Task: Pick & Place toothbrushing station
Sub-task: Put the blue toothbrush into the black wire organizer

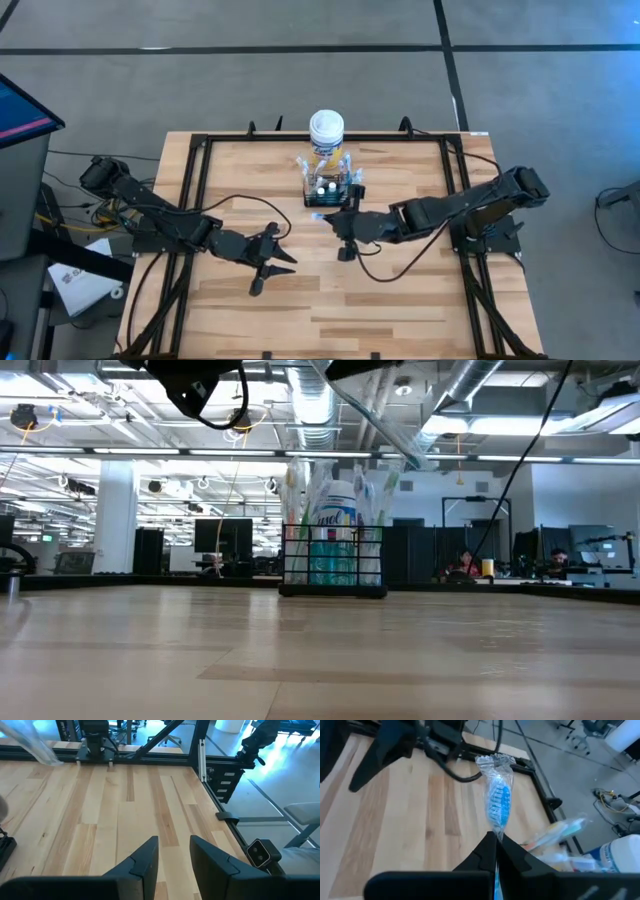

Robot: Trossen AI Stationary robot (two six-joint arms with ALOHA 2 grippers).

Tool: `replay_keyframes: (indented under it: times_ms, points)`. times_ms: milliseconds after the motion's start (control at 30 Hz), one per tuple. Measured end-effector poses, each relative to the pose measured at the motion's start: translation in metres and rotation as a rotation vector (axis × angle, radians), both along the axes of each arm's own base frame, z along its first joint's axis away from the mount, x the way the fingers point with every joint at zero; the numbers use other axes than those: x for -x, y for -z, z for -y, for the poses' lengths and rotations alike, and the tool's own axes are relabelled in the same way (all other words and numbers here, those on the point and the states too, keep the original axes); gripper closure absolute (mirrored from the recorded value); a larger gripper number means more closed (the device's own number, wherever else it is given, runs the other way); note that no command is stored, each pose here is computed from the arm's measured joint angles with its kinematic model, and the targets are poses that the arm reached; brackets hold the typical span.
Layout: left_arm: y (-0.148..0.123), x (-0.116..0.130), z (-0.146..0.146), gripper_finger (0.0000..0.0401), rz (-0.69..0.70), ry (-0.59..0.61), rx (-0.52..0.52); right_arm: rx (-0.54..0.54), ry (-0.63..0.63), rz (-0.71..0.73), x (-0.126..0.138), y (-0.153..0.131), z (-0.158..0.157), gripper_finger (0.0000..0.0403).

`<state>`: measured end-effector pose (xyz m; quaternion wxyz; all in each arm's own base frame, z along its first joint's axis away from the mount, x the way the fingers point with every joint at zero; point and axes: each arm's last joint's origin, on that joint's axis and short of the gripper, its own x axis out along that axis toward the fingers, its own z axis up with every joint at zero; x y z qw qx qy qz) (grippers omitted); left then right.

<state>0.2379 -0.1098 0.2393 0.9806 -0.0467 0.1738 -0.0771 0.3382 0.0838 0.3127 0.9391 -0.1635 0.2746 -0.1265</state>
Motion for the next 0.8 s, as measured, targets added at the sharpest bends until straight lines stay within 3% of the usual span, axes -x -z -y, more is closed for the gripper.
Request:
replay_keyframes:
  times_ms: [233,800]
  points:
    - [0.000,0.000,0.000,0.0295,0.000,-0.001,-0.001,0.004,0.004,0.118,0.002,-0.009,0.009,0.0403]
    - [0.000,0.000,0.000,0.0295,0.005,-0.003,-0.002,-0.044,0.058,0.482,0.045,0.000,0.041,0.0403]
